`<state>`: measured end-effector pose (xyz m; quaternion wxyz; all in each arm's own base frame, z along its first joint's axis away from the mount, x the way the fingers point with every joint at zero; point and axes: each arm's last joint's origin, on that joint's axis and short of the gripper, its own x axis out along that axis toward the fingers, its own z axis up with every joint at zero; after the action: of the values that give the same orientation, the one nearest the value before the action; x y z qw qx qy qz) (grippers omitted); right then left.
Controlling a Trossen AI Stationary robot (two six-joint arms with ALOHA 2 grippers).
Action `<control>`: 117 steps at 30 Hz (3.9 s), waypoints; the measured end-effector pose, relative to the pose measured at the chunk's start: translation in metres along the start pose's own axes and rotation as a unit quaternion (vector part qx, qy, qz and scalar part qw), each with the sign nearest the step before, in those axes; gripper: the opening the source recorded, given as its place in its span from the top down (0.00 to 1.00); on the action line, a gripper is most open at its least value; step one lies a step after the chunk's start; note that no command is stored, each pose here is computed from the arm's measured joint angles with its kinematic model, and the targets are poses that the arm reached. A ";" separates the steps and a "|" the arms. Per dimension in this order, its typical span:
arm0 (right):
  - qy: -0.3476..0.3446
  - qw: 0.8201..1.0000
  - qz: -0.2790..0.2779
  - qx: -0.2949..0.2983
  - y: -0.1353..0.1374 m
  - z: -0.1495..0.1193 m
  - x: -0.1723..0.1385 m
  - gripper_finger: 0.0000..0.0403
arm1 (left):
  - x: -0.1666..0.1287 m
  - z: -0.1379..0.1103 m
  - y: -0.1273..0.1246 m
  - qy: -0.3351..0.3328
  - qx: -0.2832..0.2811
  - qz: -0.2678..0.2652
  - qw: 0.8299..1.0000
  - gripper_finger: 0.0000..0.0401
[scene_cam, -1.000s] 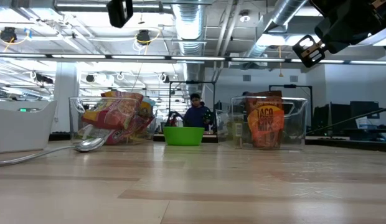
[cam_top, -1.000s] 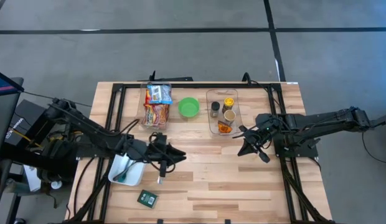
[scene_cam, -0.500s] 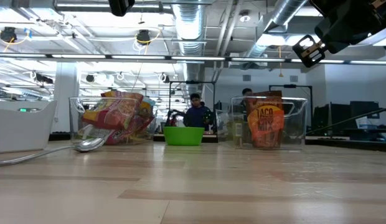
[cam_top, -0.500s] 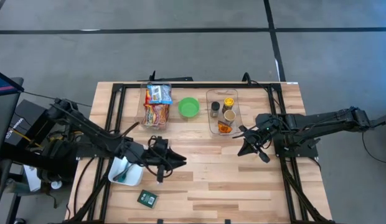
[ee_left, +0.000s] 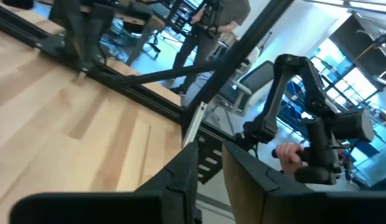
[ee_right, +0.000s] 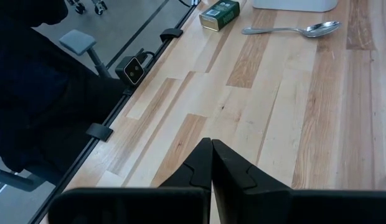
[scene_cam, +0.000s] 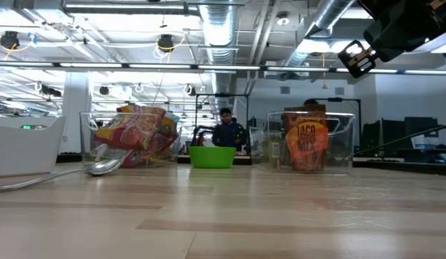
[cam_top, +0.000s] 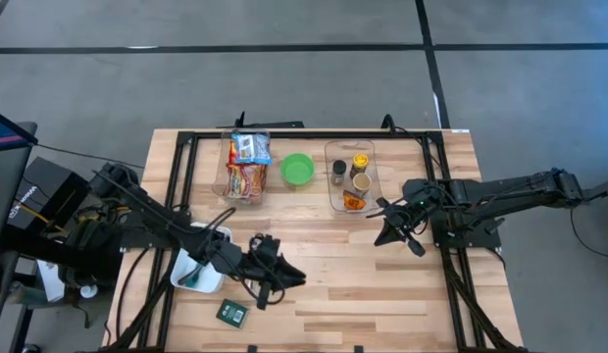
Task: Pick & Place Food Item
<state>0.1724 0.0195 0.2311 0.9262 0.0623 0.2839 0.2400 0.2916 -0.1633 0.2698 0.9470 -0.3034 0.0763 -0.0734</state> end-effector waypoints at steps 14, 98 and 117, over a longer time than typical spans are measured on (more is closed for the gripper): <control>-0.001 1.000 0.000 0.000 0.000 0.000 0.000 1.00 | 0.017 0.011 0.003 0.097 0.023 0.163 0.982 1.00; -0.010 0.999 -0.040 -0.005 -0.014 0.000 -0.006 1.00 | -0.021 -0.062 0.122 0.299 -0.293 0.557 0.717 1.00; -0.016 0.998 -0.052 -0.005 -0.018 0.001 -0.009 1.00 | -0.019 -0.062 0.122 0.298 -0.296 0.552 0.721 0.82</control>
<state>0.1740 -0.0006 0.2316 0.9423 0.0471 0.2706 0.1916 0.2724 -0.0962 0.1500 0.6104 -0.4353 0.5258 0.4018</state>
